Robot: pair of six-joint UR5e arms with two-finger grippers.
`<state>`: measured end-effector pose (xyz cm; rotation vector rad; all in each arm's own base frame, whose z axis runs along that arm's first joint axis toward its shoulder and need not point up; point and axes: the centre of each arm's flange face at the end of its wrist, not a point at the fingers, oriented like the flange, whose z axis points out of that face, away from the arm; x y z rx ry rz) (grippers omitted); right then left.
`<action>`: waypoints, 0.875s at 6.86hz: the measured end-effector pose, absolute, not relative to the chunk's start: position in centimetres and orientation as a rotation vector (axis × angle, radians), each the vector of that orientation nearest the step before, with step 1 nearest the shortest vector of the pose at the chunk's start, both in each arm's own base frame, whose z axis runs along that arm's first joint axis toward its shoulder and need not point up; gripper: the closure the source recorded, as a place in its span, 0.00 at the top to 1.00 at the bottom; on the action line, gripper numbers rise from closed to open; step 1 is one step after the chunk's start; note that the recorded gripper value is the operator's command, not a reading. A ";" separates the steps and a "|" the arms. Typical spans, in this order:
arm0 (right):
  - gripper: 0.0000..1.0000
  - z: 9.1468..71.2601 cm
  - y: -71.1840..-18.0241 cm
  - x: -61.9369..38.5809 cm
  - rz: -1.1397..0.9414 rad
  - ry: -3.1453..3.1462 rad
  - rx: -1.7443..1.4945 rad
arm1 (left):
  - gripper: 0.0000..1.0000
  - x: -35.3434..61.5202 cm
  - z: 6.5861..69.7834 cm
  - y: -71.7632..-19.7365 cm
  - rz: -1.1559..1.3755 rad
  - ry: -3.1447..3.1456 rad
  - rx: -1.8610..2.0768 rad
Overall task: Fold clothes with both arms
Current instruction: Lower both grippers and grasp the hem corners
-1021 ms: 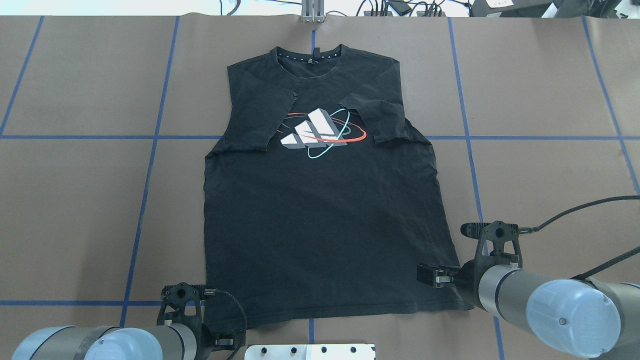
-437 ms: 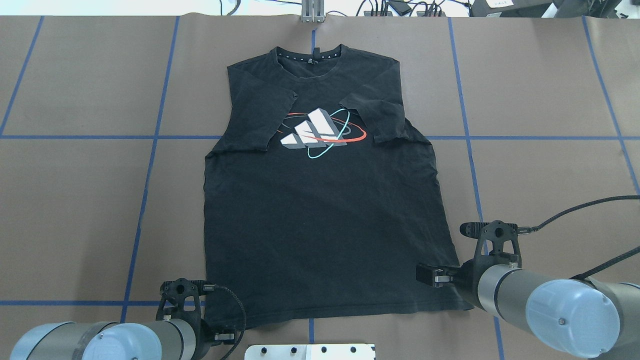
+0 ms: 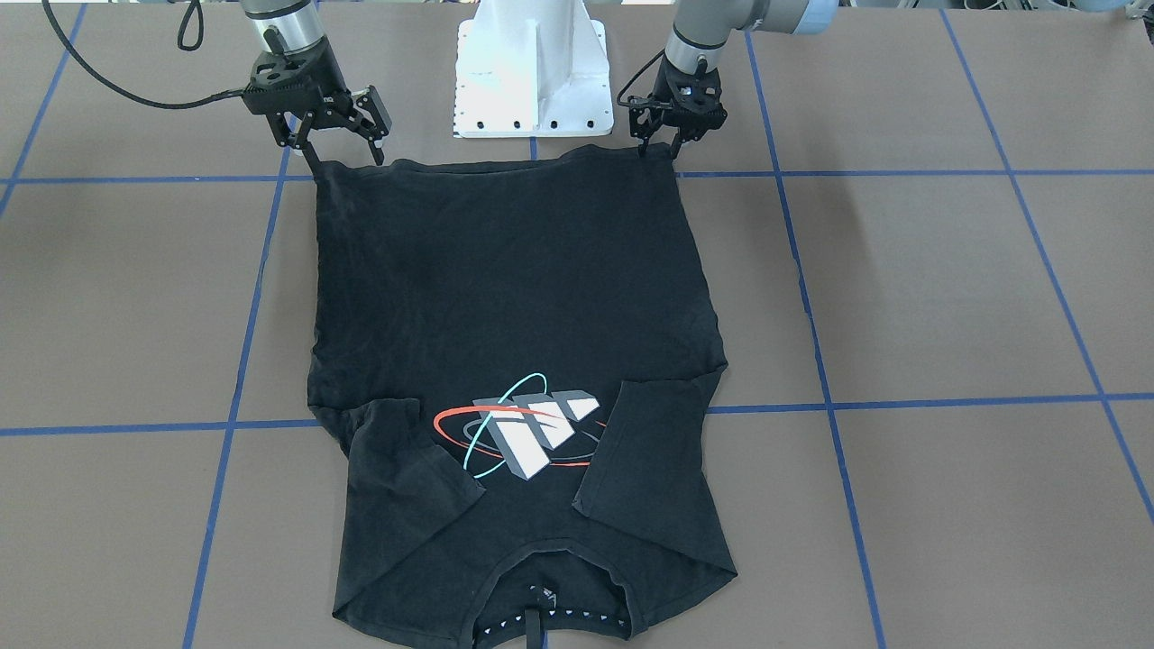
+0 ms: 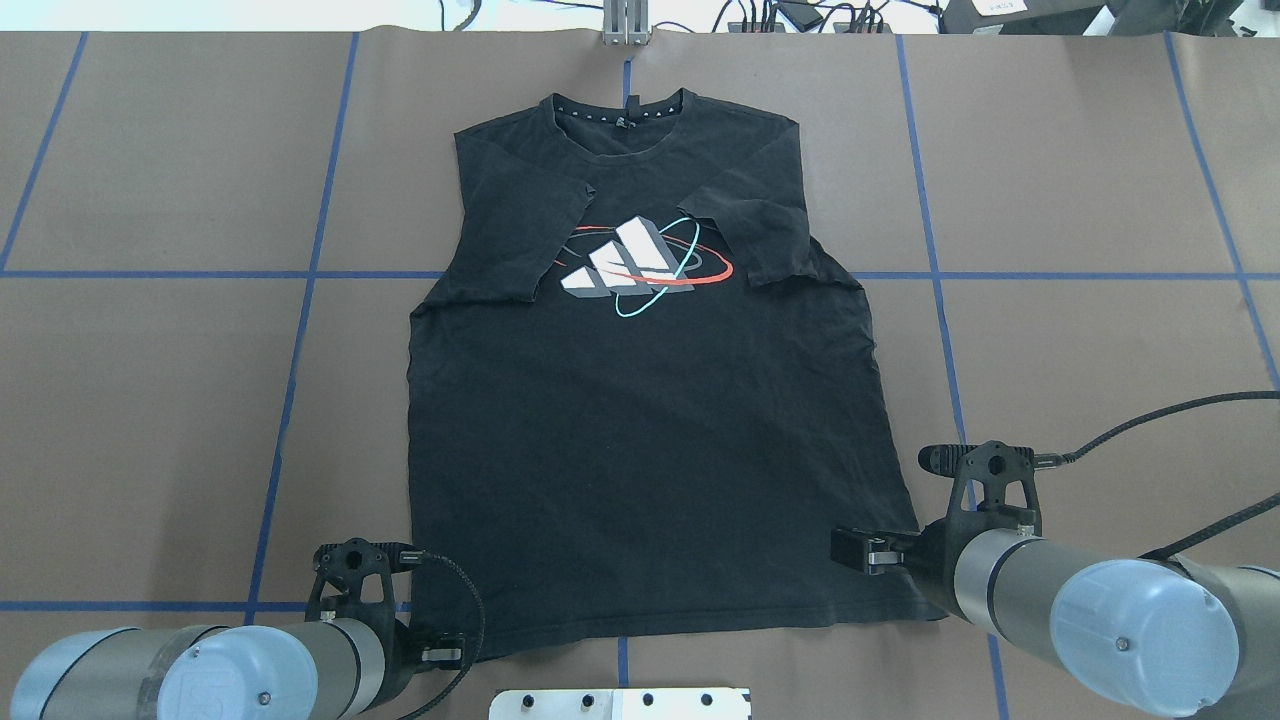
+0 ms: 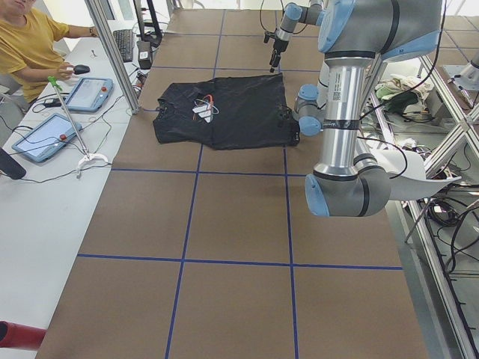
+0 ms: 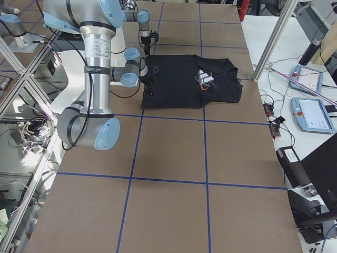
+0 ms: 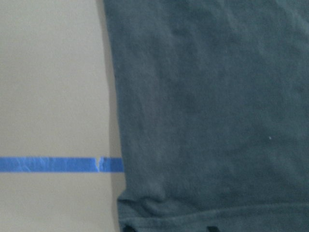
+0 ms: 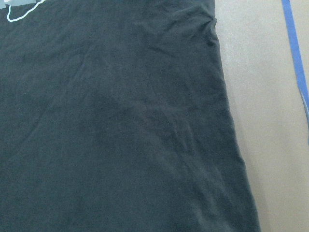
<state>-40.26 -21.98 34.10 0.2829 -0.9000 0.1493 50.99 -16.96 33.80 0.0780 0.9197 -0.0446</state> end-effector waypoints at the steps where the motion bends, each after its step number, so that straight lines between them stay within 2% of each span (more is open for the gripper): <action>1: 1.00 34.1 -22.0 -40.3 0.149 -0.900 0.283 | 0.59 50.9 33.8 -16.9 -0.042 0.921 0.077; 5: 1.00 34.1 -22.0 -40.3 0.149 -0.901 0.283 | 0.58 51.0 34.2 -16.7 -0.037 0.910 0.072; 6: 1.00 34.1 -22.0 -40.3 0.149 -0.900 0.283 | 0.40 51.0 34.2 -16.6 -0.035 0.911 0.070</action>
